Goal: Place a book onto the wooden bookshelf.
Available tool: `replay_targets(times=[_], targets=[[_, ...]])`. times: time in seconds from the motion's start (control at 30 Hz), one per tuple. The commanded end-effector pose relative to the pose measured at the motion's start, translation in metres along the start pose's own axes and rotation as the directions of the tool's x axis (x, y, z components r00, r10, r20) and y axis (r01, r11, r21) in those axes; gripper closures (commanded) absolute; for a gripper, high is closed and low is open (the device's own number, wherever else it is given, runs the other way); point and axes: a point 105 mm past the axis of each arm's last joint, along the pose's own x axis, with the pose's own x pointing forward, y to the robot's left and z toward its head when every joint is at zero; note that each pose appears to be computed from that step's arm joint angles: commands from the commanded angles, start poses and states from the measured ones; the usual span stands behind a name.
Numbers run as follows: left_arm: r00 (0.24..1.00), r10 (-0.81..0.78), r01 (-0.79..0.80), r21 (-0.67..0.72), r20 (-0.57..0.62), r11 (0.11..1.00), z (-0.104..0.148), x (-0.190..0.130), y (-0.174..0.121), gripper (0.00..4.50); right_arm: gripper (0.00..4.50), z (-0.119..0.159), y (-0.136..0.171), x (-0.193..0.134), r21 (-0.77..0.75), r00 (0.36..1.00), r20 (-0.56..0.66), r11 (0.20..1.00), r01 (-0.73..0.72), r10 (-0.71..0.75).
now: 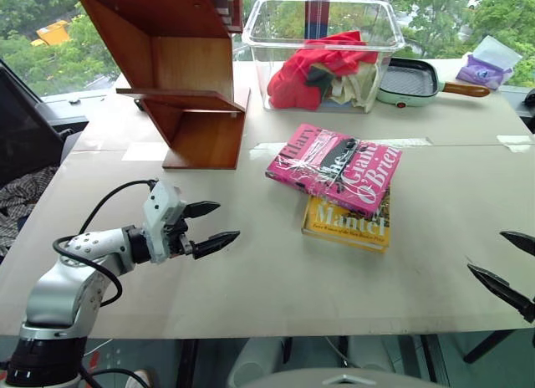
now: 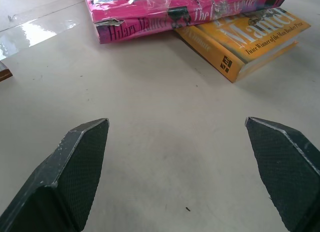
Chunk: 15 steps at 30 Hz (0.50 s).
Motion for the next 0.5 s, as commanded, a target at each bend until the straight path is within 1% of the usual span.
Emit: replay_targets(times=[0.03, 0.1, 0.17, 0.23, 0.27, 0.3, 0.33, 0.37, 0.4, 0.47, 0.5], targets=[[0.999, -0.006, 0.004, 0.040, 0.045, 0.999, 0.016, 0.002, 0.001, 0.00, 0.05, 0.010, 0.001, 0.001, -0.048, 0.999, 0.043, 0.999, 0.003, -0.001], [0.997, 0.004, -0.010, 0.069, 0.082, 0.998, 0.025, 0.009, 0.006, 0.00, 0.05, 0.017, 0.004, 0.008, -0.065, 0.996, 0.087, 0.998, -0.002, 0.008], [0.994, 0.015, -0.022, 0.069, 0.112, 0.997, 0.033, 0.015, 0.009, 0.00, 0.05, 0.026, 0.007, 0.014, -0.059, 0.990, 0.143, 0.998, -0.007, 0.015], [0.984, 0.015, -0.019, 0.019, 0.176, 1.000, 0.045, 0.023, 0.007, 0.00, 0.05, 0.036, 0.012, 0.019, -0.044, 0.979, 0.201, 0.998, -0.037, 0.045], [0.978, 0.025, -0.018, -0.039, 0.208, 0.999, 0.051, 0.026, 0.007, 0.00, 0.05, 0.041, 0.017, 0.020, -0.039, 0.972, 0.226, 0.997, -0.060, 0.067], [0.974, 0.040, -0.011, -0.128, 0.224, 0.992, 0.053, 0.031, 0.007, 0.00, 0.05, 0.044, 0.023, 0.021, -0.046, 0.966, 0.239, 0.995, -0.094, 0.102], [0.977, 0.060, -0.017, -0.207, 0.205, 0.978, 0.051, 0.035, 0.007, 0.00, 0.05, 0.048, 0.029, 0.022, -0.084, 0.960, 0.248, 0.990, -0.115, 0.132], [0.975, 0.064, 0.010, -0.327, 0.214, 0.945, 0.051, 0.041, 0.006, 0.00, 0.05, 0.052, 0.035, 0.023, -0.124, 0.951, 0.262, 0.983, -0.137, 0.166], [0.979, 0.064, 0.026, -0.428, 0.195, 0.903, 0.047, 0.047, 0.004, 0.00, 0.05, 0.055, 0.040, 0.024, -0.153, 0.942, 0.273, 0.976, -0.157, 0.194], [0.977, 0.063, 0.073, -0.594, 0.205, 0.801, 0.044, 0.061, -0.001, 0.00, 0.05, 0.060, 0.050, 0.026, -0.175, 0.925, 0.289, 0.963, -0.203, 0.247], [0.976, 0.089, 0.075, -0.685, 0.201, 0.725, 0.040, 0.068, 0.001, 0.00, 0.05, 0.061, 0.053, 0.028, -0.184, 0.920, 0.291, 0.959, -0.217, 0.264]])
